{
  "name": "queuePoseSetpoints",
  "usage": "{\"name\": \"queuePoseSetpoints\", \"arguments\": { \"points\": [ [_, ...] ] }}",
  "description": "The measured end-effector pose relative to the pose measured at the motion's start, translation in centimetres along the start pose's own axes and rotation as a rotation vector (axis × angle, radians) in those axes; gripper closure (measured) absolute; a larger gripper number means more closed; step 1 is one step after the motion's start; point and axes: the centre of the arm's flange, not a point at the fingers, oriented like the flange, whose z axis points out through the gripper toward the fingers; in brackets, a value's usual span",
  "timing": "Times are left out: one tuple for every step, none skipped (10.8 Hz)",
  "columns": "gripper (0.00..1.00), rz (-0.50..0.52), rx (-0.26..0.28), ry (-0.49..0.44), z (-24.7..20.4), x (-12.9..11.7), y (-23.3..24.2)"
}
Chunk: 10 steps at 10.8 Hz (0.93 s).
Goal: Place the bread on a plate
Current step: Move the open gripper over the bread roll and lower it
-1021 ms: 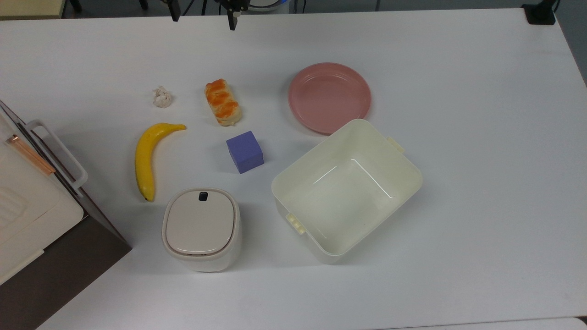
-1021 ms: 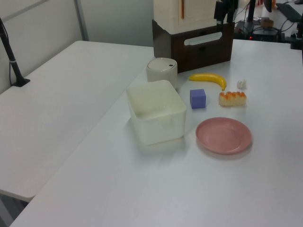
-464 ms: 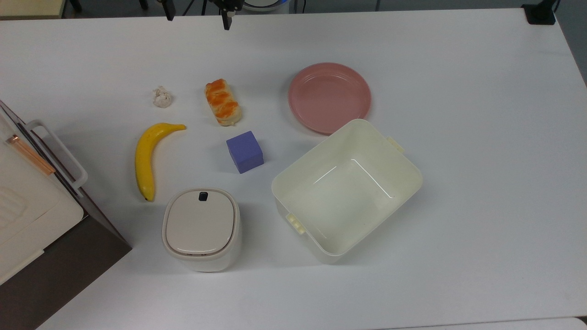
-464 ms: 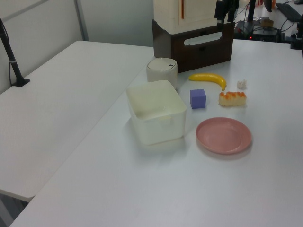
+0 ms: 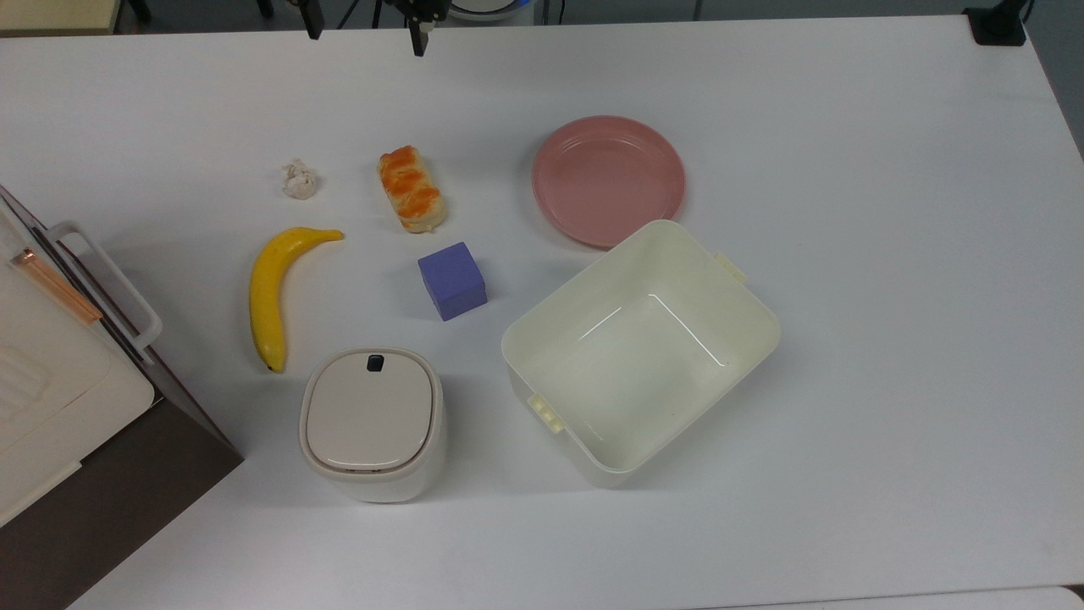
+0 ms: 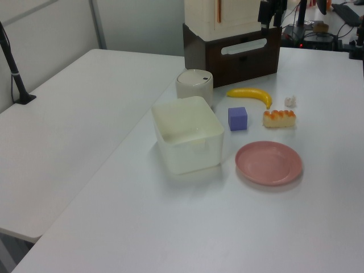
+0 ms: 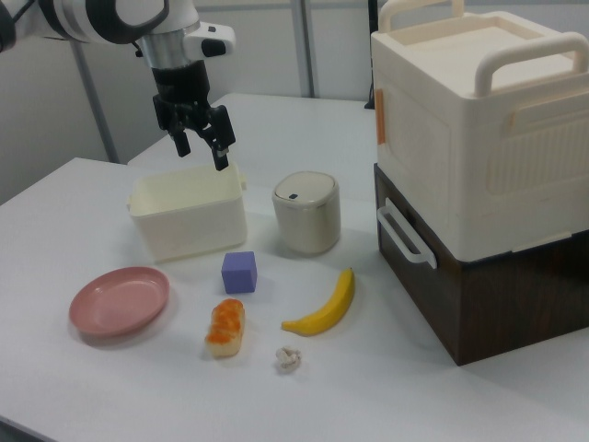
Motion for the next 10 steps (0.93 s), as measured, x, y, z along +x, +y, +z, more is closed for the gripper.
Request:
{"name": "queuePoseSetpoints", "arguments": {
  "points": [
    [0.00,-0.012,-0.002,-0.009,0.4,-0.1,-0.4],
    [0.00,-0.040,-0.015,-0.024,1.2,-0.2,-1.0],
    [0.00,-0.084,-0.036,-0.053,2.2,-0.4,-1.5],
    [0.00,-0.134,-0.069,-0.097,3.6,-0.8,-2.1],
    [0.00,-0.172,-0.105,-0.137,5.2,-1.1,-2.7],
    [0.00,-0.201,-0.133,-0.168,6.6,-1.3,-2.8],
    [0.00,-0.241,-0.163,-0.199,8.0,-1.5,-2.4],
    [0.00,-0.271,-0.193,-0.229,9.3,-1.8,-1.9],
    [0.00,-0.295,-0.223,-0.255,10.4,-2.0,-1.4],
    [0.00,-0.320,-0.243,-0.281,11.4,-2.3,-1.1]
  ]
}}
